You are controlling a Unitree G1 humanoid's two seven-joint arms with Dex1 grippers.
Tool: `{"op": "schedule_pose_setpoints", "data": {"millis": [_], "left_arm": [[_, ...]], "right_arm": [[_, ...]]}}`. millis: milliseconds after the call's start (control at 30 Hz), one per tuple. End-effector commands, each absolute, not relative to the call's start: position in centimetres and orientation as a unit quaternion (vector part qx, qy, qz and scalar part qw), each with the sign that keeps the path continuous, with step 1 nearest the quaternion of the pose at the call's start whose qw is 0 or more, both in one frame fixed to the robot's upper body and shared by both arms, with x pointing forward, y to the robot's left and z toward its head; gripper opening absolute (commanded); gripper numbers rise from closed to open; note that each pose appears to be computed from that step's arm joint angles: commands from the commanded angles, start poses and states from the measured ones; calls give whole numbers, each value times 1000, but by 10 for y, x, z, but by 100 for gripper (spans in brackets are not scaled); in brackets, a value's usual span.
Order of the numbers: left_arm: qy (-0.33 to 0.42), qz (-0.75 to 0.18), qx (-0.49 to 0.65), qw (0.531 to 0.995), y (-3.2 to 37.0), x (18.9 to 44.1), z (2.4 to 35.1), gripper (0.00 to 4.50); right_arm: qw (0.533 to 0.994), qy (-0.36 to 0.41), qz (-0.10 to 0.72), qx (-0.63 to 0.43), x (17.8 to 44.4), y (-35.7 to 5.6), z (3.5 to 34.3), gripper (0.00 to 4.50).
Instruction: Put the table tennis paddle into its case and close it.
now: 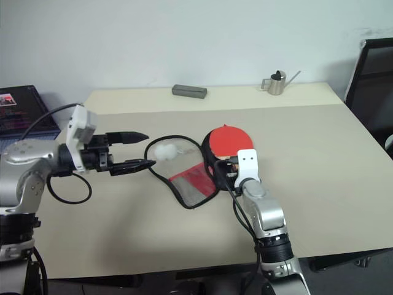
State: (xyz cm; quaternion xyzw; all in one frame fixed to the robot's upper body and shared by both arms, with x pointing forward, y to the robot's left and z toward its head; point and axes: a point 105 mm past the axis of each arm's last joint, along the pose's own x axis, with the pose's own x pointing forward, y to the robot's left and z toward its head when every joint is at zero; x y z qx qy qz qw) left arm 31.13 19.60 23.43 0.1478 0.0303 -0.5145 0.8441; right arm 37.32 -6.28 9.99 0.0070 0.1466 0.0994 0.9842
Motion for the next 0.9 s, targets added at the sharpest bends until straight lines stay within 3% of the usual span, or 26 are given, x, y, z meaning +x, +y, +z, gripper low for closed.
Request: {"op": "schedule_pose_setpoints", "data": {"millis": [33, 900], "left_arm": [[12, -516, 161, 841, 192, 307, 248, 450], [8, -504, 164, 848, 196, 309, 249, 450]], "right_arm": [[987, 116, 110, 9, 375, -56, 112, 120], [983, 105, 148, -8, 373, -40, 115, 120]]}}
